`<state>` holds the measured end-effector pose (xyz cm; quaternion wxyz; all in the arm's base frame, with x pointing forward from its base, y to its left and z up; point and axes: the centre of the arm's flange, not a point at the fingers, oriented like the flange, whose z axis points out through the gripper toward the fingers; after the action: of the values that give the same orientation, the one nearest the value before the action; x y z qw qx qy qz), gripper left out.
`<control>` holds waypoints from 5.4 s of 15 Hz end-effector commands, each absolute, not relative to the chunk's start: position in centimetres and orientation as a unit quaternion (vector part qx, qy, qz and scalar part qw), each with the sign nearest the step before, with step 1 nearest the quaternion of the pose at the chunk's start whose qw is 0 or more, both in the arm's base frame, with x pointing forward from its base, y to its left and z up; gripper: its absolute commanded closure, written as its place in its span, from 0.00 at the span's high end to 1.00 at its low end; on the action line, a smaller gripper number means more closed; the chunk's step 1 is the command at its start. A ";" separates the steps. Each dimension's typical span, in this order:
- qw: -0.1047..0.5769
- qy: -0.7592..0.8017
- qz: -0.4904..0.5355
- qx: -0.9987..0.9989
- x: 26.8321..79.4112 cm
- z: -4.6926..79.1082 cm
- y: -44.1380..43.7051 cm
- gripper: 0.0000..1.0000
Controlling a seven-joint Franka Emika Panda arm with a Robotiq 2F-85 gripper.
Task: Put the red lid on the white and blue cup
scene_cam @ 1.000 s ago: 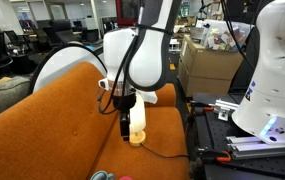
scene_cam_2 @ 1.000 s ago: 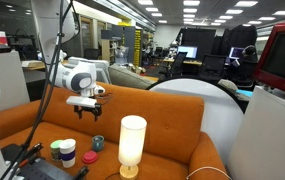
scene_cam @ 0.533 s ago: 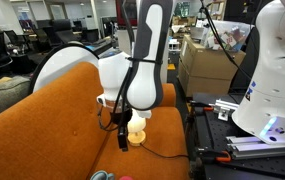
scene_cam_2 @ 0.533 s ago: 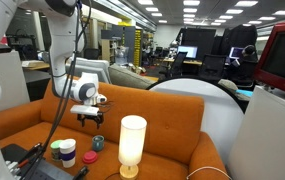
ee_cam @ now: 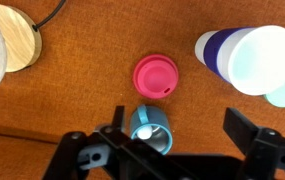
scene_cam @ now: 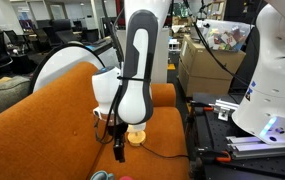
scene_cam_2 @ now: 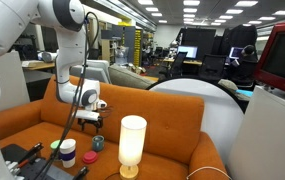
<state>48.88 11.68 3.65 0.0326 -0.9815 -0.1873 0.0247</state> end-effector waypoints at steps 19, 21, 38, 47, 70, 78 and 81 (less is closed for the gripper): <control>0.057 -0.211 0.072 -0.973 48.0 -6.0 15.4 1.00; 0.058 -0.211 0.067 -0.973 48.9 -6.3 15.4 1.00; 0.063 -0.217 0.041 -0.973 49.3 -4.7 16.6 1.00; 0.044 -0.180 0.043 -0.982 51.7 -10.0 15.8 1.00; 0.028 -0.155 0.062 -0.986 50.9 -15.5 15.4 1.00; 0.029 -0.153 0.072 -0.985 51.3 -17.4 14.9 1.00; 0.027 -0.149 0.073 -0.986 51.5 -17.9 14.7 1.00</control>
<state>50.77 15.01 -17.40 0.0261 -0.9859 -0.1517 0.0656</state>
